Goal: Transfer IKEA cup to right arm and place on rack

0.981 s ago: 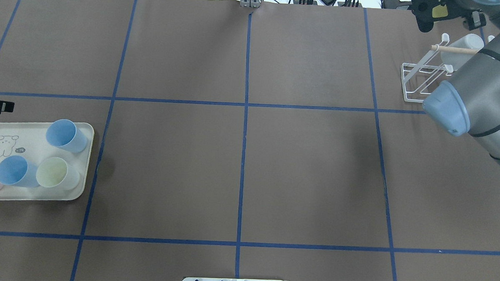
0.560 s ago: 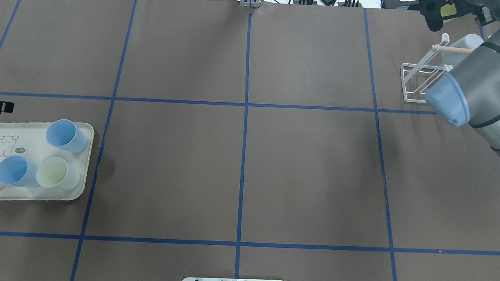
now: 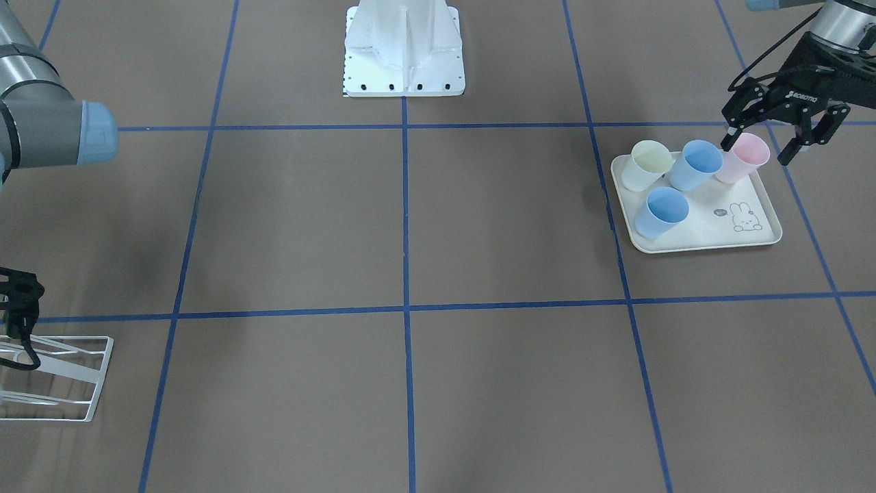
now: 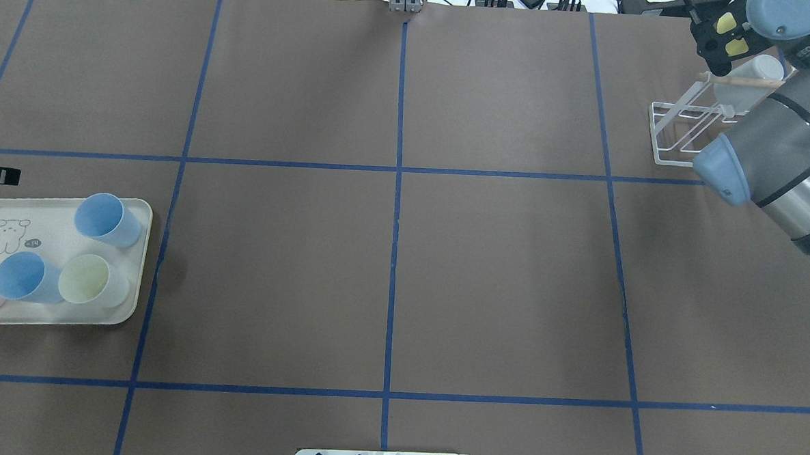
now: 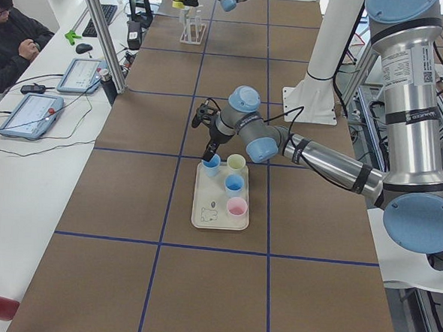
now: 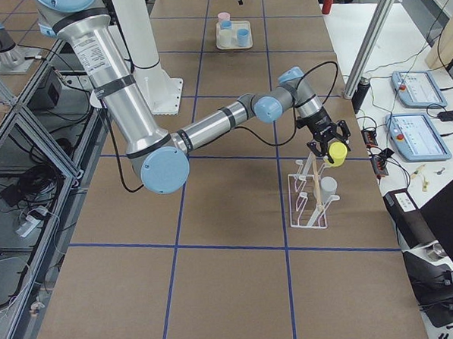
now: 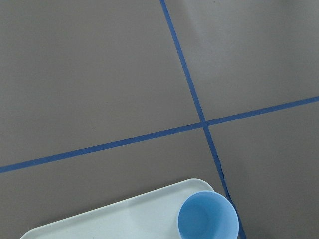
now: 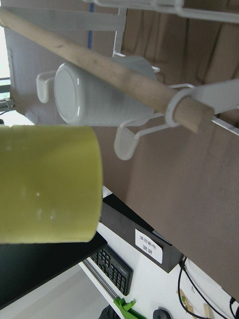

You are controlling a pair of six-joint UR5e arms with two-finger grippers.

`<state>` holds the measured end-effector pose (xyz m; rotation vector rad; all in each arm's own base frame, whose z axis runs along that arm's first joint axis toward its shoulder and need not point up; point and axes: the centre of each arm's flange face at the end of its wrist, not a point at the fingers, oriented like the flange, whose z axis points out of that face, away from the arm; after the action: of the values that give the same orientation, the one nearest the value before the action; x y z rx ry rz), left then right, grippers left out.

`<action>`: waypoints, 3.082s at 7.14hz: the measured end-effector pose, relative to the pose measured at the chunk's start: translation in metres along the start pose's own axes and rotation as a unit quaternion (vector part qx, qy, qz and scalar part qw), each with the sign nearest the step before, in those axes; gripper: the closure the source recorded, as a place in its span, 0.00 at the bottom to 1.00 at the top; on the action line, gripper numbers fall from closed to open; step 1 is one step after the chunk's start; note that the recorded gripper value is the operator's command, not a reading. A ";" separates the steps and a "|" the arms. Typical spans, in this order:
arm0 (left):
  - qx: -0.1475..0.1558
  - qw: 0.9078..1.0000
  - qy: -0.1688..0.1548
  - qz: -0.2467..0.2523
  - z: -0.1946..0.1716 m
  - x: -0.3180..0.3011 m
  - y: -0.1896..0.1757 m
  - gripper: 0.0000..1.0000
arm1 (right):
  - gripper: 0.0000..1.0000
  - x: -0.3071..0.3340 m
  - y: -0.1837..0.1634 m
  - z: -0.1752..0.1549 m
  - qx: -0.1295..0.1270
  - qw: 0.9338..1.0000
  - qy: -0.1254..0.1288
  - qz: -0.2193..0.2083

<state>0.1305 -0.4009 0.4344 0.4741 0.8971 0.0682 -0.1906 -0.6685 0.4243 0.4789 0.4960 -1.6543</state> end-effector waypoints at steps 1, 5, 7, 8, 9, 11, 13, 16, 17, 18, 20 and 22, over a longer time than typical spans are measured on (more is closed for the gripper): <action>0.000 1.000 0.000 0.000 0.000 0.000 0.000 0.00 | 0.89 -0.001 -0.003 0.005 0.000 1.000 0.000 -0.001; 0.000 1.000 0.000 0.000 0.000 0.000 0.001 0.00 | 0.83 -0.011 -0.015 0.013 -0.007 1.000 -0.004 -0.009; 0.000 1.000 0.000 0.000 0.000 0.000 0.001 0.00 | 0.81 -0.015 -0.022 0.020 -0.014 1.000 -0.009 -0.015; 0.000 1.000 0.000 0.000 0.000 -0.001 0.001 0.00 | 0.79 -0.017 -0.027 0.022 -0.015 1.000 -0.011 -0.017; 0.000 1.000 0.000 0.000 0.000 0.000 0.001 0.00 | 0.75 -0.018 -0.031 0.024 -0.015 1.000 -0.013 -0.019; 0.000 1.000 0.000 0.000 -0.001 0.000 0.000 0.00 | 0.66 -0.019 -0.038 0.024 -0.016 1.000 -0.013 -0.023; 0.001 1.000 0.001 0.001 -0.001 0.001 0.000 0.00 | 0.60 -0.020 -0.045 0.023 -0.021 0.999 -0.010 -0.029; 0.001 1.000 0.001 0.001 -0.002 0.001 0.000 0.00 | 0.52 -0.022 -0.057 0.022 -0.030 0.999 -0.005 -0.037; 0.001 1.000 0.001 0.001 -0.001 0.001 0.000 0.00 | 0.43 -0.023 -0.060 0.022 -0.033 0.999 -0.004 -0.038; 0.001 1.000 0.001 0.001 -0.001 0.001 0.000 0.00 | 0.30 -0.023 -0.063 0.023 -0.035 0.999 -0.004 -0.039; 0.000 1.000 0.001 0.001 0.000 0.000 0.000 0.00 | 0.17 -0.023 -0.066 0.026 -0.037 0.998 -0.007 -0.041; 0.000 1.000 0.001 0.001 0.000 0.001 0.001 0.00 | 0.14 -0.023 -0.067 0.027 -0.037 0.998 -0.008 -0.042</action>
<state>0.1309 -0.4003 0.4343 0.4742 0.8979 0.0698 -0.2548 -0.6571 0.4628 0.3959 0.5700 -1.7118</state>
